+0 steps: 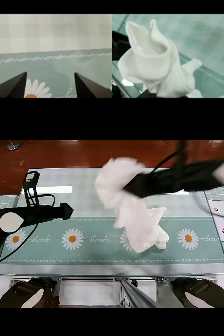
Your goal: Fold the shirts.
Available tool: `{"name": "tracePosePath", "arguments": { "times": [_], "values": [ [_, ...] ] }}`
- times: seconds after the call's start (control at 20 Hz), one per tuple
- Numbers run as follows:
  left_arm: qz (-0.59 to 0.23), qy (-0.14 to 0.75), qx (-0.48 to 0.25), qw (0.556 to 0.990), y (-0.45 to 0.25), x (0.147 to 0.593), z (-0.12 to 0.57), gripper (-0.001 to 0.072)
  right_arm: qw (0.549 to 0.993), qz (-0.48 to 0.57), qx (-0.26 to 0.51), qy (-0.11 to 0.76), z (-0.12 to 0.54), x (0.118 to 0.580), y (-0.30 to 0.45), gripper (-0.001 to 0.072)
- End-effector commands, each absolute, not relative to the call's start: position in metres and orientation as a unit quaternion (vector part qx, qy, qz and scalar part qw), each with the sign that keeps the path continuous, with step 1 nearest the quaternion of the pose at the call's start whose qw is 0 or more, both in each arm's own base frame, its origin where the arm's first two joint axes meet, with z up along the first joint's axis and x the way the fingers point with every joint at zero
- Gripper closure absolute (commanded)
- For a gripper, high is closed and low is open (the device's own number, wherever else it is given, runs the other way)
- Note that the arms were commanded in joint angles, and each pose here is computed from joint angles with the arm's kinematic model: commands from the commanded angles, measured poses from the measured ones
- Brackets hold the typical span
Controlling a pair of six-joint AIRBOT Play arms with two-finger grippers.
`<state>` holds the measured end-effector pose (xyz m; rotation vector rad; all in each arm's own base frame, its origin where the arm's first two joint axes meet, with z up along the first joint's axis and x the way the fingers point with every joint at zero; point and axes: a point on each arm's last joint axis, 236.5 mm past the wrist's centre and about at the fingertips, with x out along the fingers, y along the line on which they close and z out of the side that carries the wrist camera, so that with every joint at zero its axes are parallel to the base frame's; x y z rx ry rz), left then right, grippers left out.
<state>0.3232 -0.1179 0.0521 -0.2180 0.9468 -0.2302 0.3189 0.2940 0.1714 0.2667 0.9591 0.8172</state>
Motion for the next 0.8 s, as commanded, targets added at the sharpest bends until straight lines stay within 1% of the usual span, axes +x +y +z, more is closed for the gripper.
{"name": "tracePosePath", "arguments": {
  "times": [0.0, 0.05, 0.1, 0.2, 0.25, 0.35, 0.4, 0.5, 0.55, 0.6, 0.7, 0.75],
  "values": [
    [-0.109, 0.464, -0.104, 0.873, -0.119, 0.323, 0.046, 0.0008, 0.739, 0.375, 0.113, 0.548, 0.055, 0.288, 0.355, 0.068],
    [-0.109, 0.467, -0.103, 0.871, -0.119, 0.323, 0.043, 0.0007, 0.72, 0.374, 0.113, 0.574, 0.032, 0.281, 0.365, 0.068],
    [-0.108, 0.471, -0.103, 0.87, -0.119, 0.323, 0.041, 0.0007, 0.702, 0.372, 0.121, 0.595, 0.016, 0.274, 0.373, 0.0639],
    [-0.106, 0.482, -0.101, 0.864, -0.119, 0.322, 0.034, 0.0007, 0.663, 0.399, 0.147, 0.616, 0.01, 0.261, 0.388, 0.0158],
    [-0.105, 0.491, -0.099, 0.859, -0.119, 0.319, 0.03, 0.0007, 0.655, 0.416, 0.142, 0.615, 0.017, 0.261, 0.385, 0.0126],
    [-0.105, 0.519, -0.088, 0.844, -0.117, 0.308, 0.02, 0.0007, 0.66, 0.405, 0.111, 0.622, 0.038, 0.283, 0.339, 0.0127],
    [-0.113, 0.536, -0.069, 0.833, -0.116, 0.298, 0.015, 0.0007, 0.678, 0.376, 0.096, 0.624, 0.048, 0.3, 0.301, 0.0126],
    [-0.112, 0.577, -0.052, 0.807, -0.11, 0.277, 0.004, 0.0007, 0.74, 0.271, 0.083, 0.61, 0.069, 0.337, 0.198, 0.0126],
    [-0.111, 0.601, -0.047, 0.79, -0.107, 0.263, -0.004, 0.0007, 0.768, 0.205, 0.088, 0.601, 0.081, 0.345, 0.14, 0.0126],
    [-0.109, 0.626, -0.047, 0.771, -0.105, 0.248, -0.015, 0.0008, 0.787, 0.15, 0.101, 0.59, 0.089, 0.345, 0.09, 0.0126],
    [-0.115, 0.672, -0.077, 0.728, -0.114, 0.214, -0.045, 0.0008, 0.806, 0.048, 0.149, 0.571, 0.088, 0.319, 0.007, 0.0127],
    [-0.124, 0.689, -0.104, 0.707, -0.124, 0.197, -0.06, 0.0008, 0.812, -0.007, 0.199, 0.549, 0.079, 0.304, -0.023, 0.0127]
  ]
}}
